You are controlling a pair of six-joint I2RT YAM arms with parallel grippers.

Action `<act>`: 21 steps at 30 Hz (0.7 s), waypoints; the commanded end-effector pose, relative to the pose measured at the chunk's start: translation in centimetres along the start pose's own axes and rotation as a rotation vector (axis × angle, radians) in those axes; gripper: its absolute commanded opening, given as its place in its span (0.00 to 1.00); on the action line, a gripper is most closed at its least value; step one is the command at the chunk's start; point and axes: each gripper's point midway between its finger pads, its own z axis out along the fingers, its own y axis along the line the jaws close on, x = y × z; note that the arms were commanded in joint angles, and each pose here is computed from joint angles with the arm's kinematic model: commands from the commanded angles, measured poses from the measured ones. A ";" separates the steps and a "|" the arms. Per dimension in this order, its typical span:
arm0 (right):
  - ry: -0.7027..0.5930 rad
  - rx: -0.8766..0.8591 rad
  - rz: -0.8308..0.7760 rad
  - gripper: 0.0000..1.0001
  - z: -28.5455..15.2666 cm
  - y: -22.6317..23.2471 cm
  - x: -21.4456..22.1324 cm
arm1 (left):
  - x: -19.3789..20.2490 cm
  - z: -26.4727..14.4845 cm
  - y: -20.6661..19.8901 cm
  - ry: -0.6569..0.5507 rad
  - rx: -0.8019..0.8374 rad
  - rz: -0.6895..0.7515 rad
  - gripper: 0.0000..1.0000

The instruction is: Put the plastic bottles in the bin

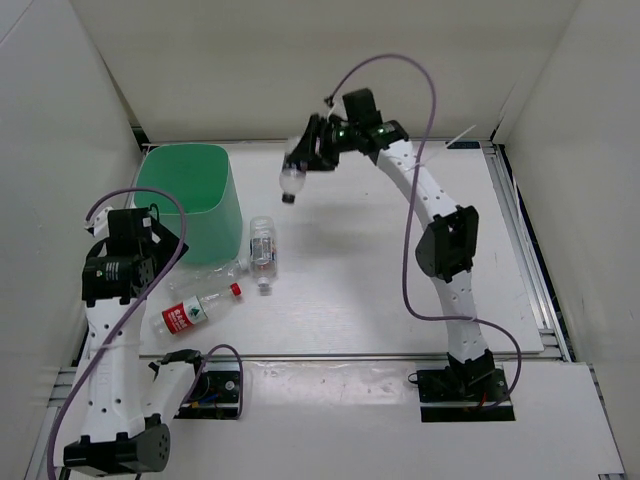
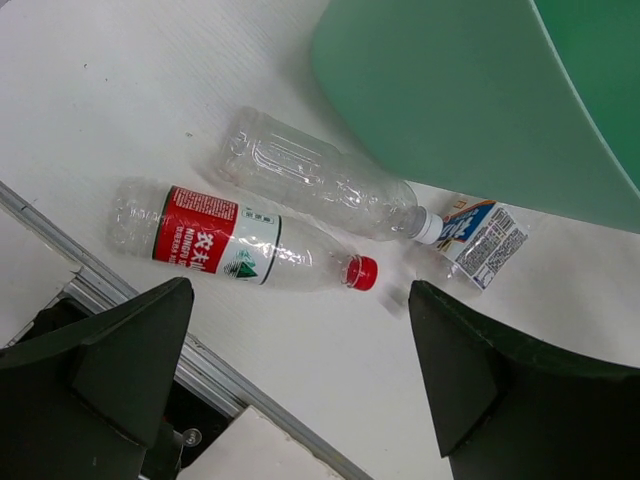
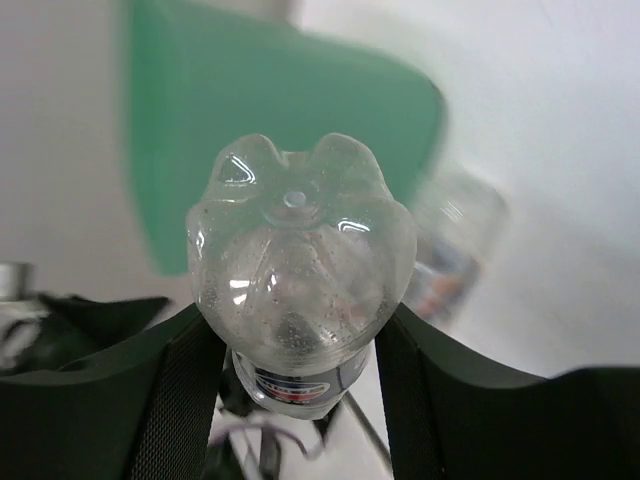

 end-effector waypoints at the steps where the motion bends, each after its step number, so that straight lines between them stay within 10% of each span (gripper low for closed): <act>1: -0.254 -0.227 -0.177 0.39 -6.5 12.6 -4.2 | -0.8 -0.5 -0.8 -0.017 0.032 0.014 1.00; 21: -0.695 -0.318 -0.743 0.63 4.1 26.3 0.2 | -3.7 -2.1 -4.6 0.116 0.045 0.140 1.00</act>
